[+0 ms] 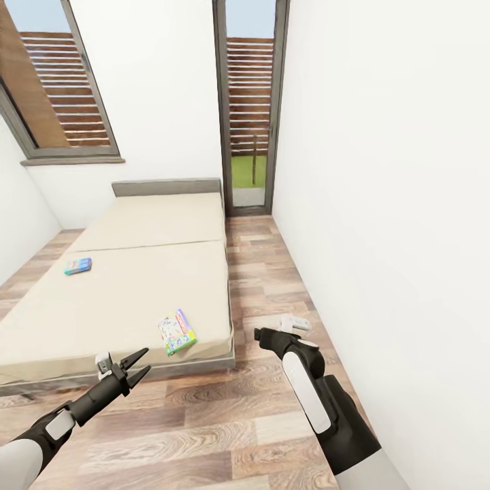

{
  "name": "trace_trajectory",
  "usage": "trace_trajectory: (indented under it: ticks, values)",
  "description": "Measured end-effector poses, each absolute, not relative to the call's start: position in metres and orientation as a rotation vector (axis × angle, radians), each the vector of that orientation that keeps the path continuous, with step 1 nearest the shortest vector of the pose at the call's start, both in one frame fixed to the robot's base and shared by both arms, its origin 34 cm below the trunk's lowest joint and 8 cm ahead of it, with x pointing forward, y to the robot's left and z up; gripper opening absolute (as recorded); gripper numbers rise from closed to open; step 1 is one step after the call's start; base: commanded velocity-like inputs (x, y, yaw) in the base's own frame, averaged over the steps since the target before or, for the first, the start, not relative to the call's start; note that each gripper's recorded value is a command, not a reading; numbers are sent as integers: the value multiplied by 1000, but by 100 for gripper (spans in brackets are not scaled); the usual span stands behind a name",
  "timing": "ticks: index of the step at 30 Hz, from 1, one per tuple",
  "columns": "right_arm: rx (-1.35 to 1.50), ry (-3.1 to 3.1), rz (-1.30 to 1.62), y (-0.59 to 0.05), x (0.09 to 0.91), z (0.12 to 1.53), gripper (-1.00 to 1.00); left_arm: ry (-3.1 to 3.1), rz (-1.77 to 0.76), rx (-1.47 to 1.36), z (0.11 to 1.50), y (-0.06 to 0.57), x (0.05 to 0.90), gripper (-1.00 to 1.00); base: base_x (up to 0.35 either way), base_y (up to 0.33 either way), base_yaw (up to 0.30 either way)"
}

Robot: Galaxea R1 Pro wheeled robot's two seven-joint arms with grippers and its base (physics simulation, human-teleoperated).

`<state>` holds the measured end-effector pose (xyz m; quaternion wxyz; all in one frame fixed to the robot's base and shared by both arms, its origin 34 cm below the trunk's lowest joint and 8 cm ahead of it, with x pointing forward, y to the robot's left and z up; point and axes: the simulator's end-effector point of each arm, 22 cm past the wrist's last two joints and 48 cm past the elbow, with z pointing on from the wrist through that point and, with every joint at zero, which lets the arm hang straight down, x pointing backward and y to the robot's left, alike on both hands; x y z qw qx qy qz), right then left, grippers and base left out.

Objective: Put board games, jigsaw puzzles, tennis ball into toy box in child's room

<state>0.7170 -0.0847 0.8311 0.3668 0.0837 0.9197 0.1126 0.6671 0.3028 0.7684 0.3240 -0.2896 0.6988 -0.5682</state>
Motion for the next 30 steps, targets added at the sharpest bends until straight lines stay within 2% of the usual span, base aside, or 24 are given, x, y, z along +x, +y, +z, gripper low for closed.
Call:
trace_trajectory:
  ticks: [30]
  values:
    - [207, 2348, 292, -83, 719, 794, 100, 1822, -1492, -746, 731, 303, 670, 100, 0, 0, 0]
